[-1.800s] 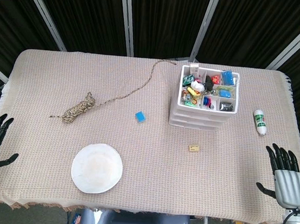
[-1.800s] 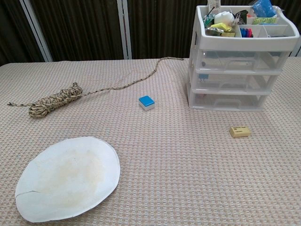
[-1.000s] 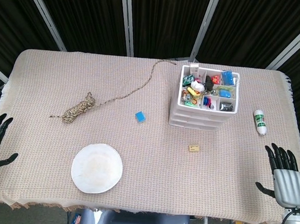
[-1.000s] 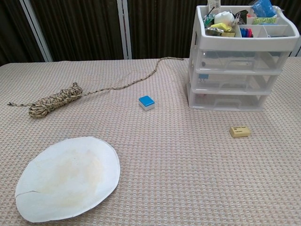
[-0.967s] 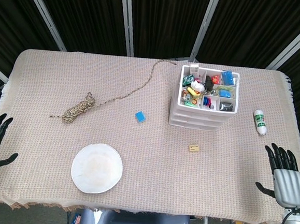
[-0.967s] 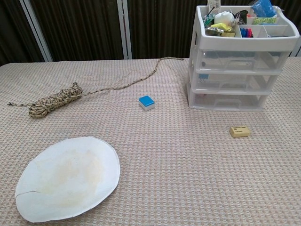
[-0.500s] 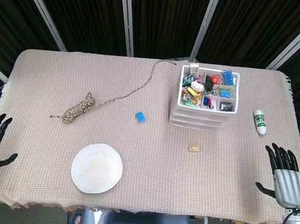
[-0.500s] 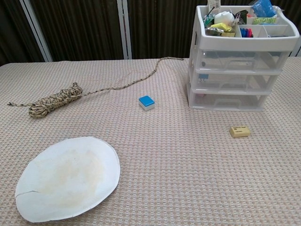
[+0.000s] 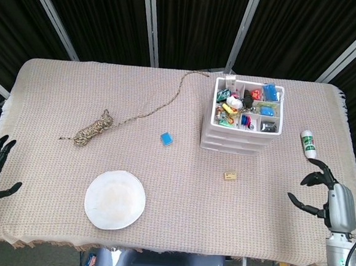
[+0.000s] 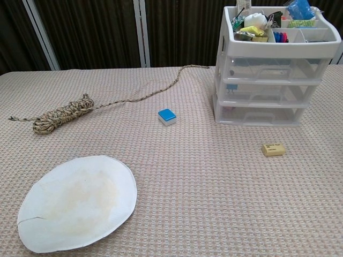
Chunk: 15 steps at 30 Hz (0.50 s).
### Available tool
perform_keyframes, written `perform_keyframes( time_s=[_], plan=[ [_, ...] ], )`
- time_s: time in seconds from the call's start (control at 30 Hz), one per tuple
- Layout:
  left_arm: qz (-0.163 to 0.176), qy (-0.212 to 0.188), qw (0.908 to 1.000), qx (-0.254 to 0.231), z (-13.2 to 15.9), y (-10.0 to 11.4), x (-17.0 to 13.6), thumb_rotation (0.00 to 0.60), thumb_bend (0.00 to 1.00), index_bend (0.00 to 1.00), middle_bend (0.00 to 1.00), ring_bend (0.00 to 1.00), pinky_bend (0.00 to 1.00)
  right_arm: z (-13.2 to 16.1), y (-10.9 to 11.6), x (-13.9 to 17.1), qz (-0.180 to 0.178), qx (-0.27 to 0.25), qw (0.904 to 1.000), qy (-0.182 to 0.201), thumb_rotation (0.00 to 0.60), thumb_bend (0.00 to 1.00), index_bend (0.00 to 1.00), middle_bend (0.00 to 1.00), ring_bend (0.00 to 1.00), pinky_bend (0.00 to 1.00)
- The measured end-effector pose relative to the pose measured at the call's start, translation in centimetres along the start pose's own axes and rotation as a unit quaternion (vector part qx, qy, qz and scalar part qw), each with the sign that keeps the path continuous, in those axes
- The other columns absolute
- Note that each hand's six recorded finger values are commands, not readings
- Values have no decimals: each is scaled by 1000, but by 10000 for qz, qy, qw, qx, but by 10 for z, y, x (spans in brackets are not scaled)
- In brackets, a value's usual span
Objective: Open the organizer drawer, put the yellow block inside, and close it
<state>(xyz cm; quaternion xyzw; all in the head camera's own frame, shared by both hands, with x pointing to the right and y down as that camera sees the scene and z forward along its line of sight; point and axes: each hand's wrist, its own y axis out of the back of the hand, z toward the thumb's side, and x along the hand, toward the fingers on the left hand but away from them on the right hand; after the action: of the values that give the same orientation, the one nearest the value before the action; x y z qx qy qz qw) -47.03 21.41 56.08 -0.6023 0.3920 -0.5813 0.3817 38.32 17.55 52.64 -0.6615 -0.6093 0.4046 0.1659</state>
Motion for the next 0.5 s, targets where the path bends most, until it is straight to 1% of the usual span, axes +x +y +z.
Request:
perform_keyframes(
  time_s=[0.07, 0.13, 0.23, 0.27, 0.33, 0.37, 0.43, 0.47, 0.5],
  plan=[
    [4, -2, 10000, -8, 0, 0, 0, 600, 208, 25, 0, 0, 0, 13, -7, -9, 225, -579, 9979, -182, 600, 65, 187, 601, 558, 468],
    [13, -13, 10000, -7, 0, 0, 1, 600, 207, 24, 0, 0, 0, 22, -14, -16, 464, -1020, 9931, -336, 600, 65, 182, 600, 558, 468],
    [42, -40, 10000, -3, 0, 1, 2, 600, 208, 24, 0, 0, 0, 34, -31, -27, 920, -1721, 9788, -625, 600, 69, 182, 598, 558, 468],
    [48, -45, 10000, -4, 0, 0, 2, 600, 209, 23, 0, 0, 0, 39, -38, -30, 1107, -2009, 9704, -754, 600, 73, 182, 598, 558, 468],
    [60, -45, 10000, -2, 1, 0, 2, 600, 209, 20, 0, 0, 0, 46, -49, -34, 1371, -2457, 9548, -961, 600, 79, 182, 597, 557, 468],
    [63, -44, 10000, -2, 1, 0, 3, 600, 208, 18, 0, 0, 0, 50, -56, -37, 1530, -2758, 9425, -1106, 600, 83, 182, 597, 557, 468],
    [70, -39, 10000, 2, 1, 0, 3, 600, 207, 15, 0, 0, 0, 56, -66, -40, 1736, -3213, 9214, -1332, 600, 86, 182, 595, 555, 468],
    [74, -39, 10000, 1, 1, 0, 3, 600, 208, 15, 0, 0, 0, 59, -72, -41, 1857, -3510, 9057, -1485, 600, 86, 182, 594, 554, 468],
    [81, -40, 10000, 1, 1, 0, 4, 600, 208, 15, 0, 0, 0, 62, -77, -43, 1943, -3720, 8935, -1597, 600, 86, 183, 593, 553, 468]
  ],
)
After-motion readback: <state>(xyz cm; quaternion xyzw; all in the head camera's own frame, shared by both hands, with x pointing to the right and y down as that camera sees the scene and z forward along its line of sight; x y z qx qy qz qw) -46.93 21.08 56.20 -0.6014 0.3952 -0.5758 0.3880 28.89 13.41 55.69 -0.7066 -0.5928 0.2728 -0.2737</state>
